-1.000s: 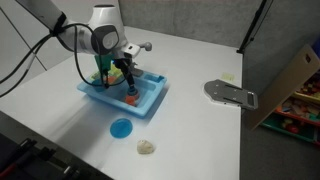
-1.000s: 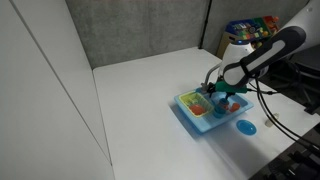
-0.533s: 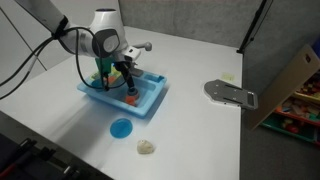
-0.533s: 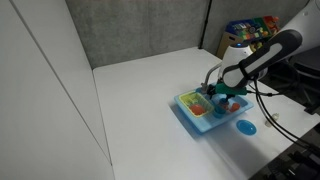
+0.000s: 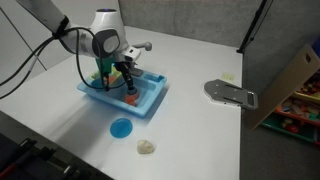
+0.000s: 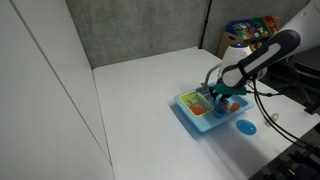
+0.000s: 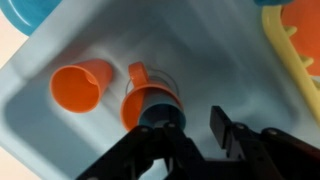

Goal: Remove the blue cup from inside the sink and put it on the table

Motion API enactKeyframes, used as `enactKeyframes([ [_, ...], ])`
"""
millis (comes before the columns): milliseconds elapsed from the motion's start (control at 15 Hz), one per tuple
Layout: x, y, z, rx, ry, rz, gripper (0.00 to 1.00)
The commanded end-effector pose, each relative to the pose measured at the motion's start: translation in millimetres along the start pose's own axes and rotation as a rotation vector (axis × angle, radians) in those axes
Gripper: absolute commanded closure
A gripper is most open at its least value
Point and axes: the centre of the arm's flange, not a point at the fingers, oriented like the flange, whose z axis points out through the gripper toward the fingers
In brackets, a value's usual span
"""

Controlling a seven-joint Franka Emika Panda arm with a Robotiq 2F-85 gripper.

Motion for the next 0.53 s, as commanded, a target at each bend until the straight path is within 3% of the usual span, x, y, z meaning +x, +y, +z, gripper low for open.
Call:
enactKeyframes([
  [0, 7.1, 2.6, -10.1, 0.021, 0.015, -0.008, 0.92],
  [200, 8.6, 7.6, -19.4, 0.033, 0.017, -0.006, 1.0],
  [467, 10.3, 13.4, -40.3, 0.045, 0.029, -0.008, 0.96],
])
